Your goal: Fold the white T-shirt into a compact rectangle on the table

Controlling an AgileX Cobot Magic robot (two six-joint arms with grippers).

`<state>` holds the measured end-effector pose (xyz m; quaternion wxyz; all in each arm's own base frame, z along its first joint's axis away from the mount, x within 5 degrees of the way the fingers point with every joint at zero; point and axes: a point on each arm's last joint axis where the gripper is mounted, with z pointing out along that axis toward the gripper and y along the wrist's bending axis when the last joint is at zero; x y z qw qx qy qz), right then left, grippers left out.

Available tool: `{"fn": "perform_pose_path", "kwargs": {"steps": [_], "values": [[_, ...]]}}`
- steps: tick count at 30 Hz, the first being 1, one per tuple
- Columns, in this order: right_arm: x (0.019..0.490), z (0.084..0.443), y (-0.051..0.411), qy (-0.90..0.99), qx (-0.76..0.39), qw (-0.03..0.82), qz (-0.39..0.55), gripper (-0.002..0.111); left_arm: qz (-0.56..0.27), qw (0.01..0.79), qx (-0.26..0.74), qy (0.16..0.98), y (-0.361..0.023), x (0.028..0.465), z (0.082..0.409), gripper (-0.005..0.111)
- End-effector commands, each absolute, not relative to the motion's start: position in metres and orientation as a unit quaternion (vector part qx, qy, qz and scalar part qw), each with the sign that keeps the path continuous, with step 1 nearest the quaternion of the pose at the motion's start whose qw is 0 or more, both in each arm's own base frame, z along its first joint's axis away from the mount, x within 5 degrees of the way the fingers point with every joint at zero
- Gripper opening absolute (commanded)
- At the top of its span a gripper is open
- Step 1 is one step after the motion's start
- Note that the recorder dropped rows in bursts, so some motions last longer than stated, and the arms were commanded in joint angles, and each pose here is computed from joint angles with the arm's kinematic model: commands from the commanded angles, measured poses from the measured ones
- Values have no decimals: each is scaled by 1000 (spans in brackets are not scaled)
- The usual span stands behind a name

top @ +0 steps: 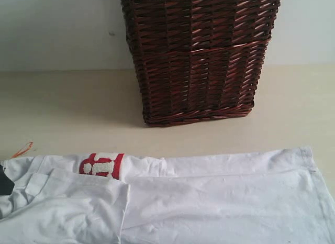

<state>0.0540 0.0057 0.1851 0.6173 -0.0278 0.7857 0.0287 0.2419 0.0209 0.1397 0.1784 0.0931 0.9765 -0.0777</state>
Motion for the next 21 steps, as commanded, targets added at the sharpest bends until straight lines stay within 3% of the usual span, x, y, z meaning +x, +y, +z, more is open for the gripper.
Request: {"fn": "perform_pose_path", "kwargs": {"steps": [1, 5, 11, 16, 21], "values": [[54, 185, 5, 781, -29, 623, 27, 0, -81, 177, 74, 978, 22, 244, 134, 74], [54, 185, 5, 781, -29, 623, 27, 0, -65, 190, 65, 977, 25, 250, 126, 74], [54, 185, 5, 781, -29, 623, 27, 0, -132, 181, 79, 971, 13, 250, 120, 71], [54, 185, 5, 781, -29, 623, 27, 0, -147, 164, 81, 972, 11, 249, 112, 38], [54, 185, 5, 781, -29, 623, 27, 0, -145, 163, 82, 972, 11, 249, 111, 16]]}}
